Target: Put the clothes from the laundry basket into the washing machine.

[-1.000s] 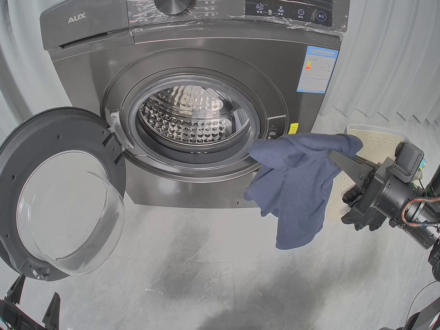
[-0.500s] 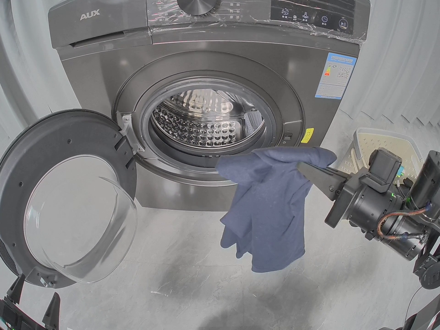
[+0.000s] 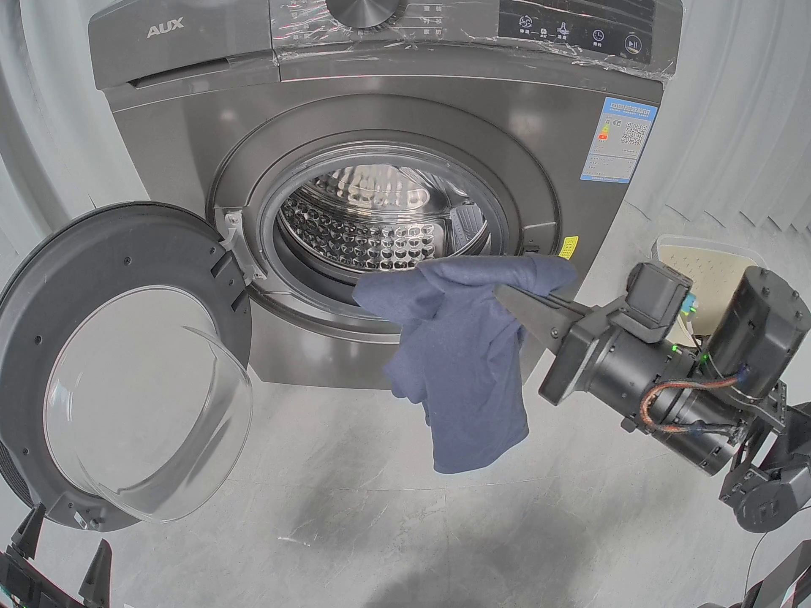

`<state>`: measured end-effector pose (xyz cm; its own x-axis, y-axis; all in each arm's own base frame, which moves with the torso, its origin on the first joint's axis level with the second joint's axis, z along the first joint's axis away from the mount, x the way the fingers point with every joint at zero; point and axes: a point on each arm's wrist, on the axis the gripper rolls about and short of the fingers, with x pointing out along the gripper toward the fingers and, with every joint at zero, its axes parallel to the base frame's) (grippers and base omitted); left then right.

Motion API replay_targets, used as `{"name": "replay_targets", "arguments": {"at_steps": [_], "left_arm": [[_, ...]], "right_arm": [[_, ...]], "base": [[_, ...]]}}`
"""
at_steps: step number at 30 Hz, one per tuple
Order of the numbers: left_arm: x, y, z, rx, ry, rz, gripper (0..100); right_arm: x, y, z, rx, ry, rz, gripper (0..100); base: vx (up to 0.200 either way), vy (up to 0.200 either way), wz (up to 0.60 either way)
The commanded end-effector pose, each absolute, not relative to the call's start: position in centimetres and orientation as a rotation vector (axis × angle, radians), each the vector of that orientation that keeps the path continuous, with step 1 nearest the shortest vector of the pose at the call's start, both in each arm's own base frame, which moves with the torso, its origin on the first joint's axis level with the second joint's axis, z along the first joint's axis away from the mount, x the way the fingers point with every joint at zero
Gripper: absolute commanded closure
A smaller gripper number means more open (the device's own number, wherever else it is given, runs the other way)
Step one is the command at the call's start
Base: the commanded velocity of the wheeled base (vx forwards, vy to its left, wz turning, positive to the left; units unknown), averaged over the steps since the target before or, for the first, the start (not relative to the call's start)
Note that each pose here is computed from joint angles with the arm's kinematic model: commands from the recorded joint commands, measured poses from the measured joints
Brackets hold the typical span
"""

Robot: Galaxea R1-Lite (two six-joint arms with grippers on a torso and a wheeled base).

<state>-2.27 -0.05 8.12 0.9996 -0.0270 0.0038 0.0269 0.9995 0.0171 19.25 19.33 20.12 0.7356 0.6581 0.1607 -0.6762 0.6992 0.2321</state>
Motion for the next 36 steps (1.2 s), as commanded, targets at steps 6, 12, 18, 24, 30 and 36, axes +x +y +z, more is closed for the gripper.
{"name": "replay_targets", "arguments": {"at_steps": [6, 12, 18, 24, 30, 36], "left_arm": [[-2.9, -0.1, 10.9, 0.021, -0.184, -0.055, 0], [-1.1, -0.6, 12.7, 0.108, -0.065, -0.238, 0], [1.6, -1.0, 16.1, 0.063, 0.035, -0.470, 0], [6.8, -1.8, 18.2, 0.012, 0.132, -0.637, 0], [11.6, -5.3, 15.9, -0.025, 0.230, -0.791, 0], [14.9, -8.4, 15.0, -0.047, 0.224, -0.818, 0]], "right_arm": [[21.2, 22.5, 19.3, 0.284, -0.090, 0.744, 100], [22.1, 23.6, 19.5, 0.285, -0.130, 0.744, 100], [22.4, 23.6, 19.8, 0.289, -0.144, 0.736, 100], [22.6, 23.4, 20.2, 0.296, -0.160, 0.725, 100], [22.5, 23.4, 21.1, 0.312, -0.192, 0.727, 100], [23.0, 23.8, 21.4, 0.325, -0.218, 0.728, 100]], "base": [[0.000, 0.000, 0.00], [0.000, 0.000, 0.00], [0.000, 0.000, 0.00], [0.000, 0.000, 0.00], [0.000, 0.000, 0.00], [0.000, 0.000, 0.00]]}}
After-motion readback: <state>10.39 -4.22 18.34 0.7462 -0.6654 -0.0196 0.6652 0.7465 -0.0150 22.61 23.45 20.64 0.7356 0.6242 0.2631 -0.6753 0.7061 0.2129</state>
